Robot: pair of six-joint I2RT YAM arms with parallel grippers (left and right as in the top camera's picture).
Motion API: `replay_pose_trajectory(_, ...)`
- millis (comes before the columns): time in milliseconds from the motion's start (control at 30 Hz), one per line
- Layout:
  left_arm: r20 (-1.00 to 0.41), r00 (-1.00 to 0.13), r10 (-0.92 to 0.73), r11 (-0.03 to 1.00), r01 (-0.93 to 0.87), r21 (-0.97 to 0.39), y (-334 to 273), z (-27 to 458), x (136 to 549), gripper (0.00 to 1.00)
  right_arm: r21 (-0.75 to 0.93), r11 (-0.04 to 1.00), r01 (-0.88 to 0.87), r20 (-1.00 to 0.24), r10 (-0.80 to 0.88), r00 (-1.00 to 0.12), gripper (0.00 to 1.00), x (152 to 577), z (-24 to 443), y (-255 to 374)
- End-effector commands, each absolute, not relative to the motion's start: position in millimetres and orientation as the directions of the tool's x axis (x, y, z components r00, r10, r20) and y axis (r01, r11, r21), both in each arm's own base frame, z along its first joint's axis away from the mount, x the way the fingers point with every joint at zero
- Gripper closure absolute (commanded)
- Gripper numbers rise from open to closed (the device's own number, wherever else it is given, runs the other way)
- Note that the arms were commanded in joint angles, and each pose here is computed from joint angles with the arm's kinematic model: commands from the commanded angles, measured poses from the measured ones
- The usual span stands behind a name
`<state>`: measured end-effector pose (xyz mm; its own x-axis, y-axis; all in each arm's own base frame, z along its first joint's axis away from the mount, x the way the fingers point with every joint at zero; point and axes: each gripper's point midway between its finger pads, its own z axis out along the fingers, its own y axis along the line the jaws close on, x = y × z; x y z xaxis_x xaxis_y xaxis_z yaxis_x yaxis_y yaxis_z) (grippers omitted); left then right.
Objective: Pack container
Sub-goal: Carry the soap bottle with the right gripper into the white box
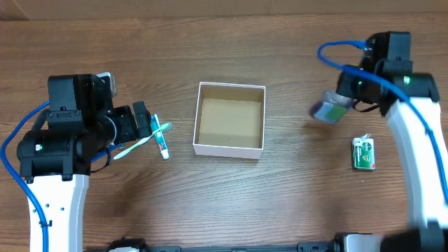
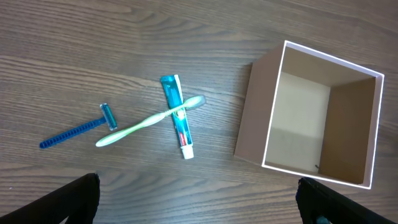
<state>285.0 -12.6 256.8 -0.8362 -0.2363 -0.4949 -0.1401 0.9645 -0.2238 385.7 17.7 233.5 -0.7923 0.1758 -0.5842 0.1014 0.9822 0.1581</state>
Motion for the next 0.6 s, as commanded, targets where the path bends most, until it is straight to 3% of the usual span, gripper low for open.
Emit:
replay_pose_trajectory(0, -0.524, -0.823, -0.220, 0.968, -0.116, -0.223, -12.8, 267.0, 288.7, 0.00, 0.169, 0.974, -0.151, -0.770, 0.035, -0.638, 0.96, 364.2, 319.0, 87.9)
replay_pose_trajectory(133, -0.524, -0.823, -0.220, 0.968, -0.116, -0.223, -12.9, 267.0, 288.7, 0.00, 0.137, 0.937, -0.322, -0.826, -0.072, -0.559, 0.96, 343.1, 340.8, 155.1)
replay_pose_trajectory(267, -0.523, -0.823, -0.220, 0.967, -0.115, -0.226, -13.4, 267.0, 288.4, 0.00, 0.057, 0.927, -0.370, -0.836, -0.158, -0.526, 0.96, 336.9, 332.2, 201.5)
replay_pose_trajectory(567, -0.523, -0.822, -0.224, 0.966, -0.117, -0.228, -13.5, 267.1, 288.8, 0.00, 0.045, 0.921, -0.386, -0.779, -0.210, -0.591, 0.96, 369.4, 261.3, 267.4)
